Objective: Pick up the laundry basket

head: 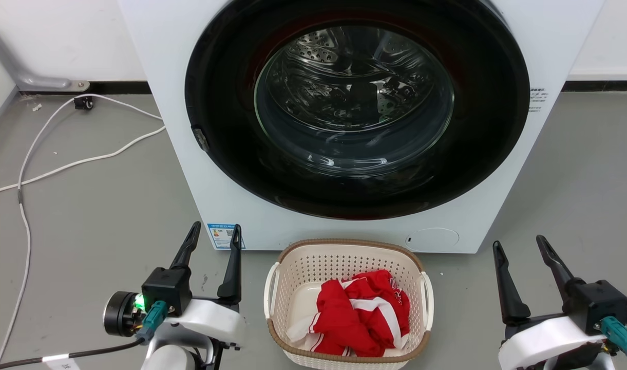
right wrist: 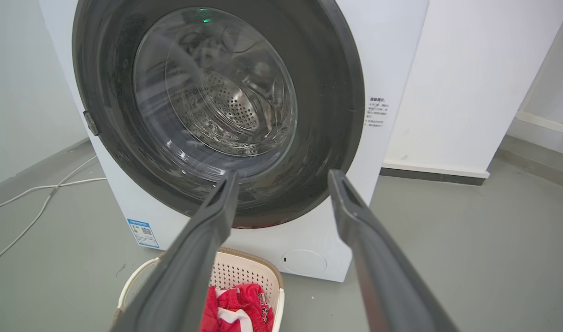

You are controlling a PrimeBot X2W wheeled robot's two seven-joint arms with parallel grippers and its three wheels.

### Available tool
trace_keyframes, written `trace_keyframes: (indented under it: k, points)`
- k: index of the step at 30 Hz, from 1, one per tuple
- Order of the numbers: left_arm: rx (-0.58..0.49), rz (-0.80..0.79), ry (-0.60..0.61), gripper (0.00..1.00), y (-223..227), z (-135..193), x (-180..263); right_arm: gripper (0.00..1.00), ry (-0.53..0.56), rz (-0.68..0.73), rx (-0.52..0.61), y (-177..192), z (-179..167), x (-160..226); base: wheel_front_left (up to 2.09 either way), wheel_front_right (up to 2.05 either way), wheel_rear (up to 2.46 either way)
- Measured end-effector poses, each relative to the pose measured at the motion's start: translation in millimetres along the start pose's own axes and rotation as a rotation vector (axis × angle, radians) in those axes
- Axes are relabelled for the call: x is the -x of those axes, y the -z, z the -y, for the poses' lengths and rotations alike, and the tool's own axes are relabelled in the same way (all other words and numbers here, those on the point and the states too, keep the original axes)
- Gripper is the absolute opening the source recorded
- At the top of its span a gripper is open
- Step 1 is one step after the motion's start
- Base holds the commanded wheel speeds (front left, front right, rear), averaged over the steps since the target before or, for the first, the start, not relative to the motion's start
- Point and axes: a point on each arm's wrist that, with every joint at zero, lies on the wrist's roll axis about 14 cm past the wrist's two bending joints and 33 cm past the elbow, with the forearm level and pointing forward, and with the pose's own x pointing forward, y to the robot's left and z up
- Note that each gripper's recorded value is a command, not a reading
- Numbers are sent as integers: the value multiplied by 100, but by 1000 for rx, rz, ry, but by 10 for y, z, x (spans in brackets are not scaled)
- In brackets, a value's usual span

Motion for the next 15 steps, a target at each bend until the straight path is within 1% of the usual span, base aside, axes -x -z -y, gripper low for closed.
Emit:
trace_keyframes:
  k: [9,15]
  points:
    - [-51,6,12,100,3,20,-3,100,-11,7,61,-21,-28,-17,0,0,0]
    - [-53,4,7,100,15,13,-6,100,-9,7,64,-15,-20,-18,0,0,0]
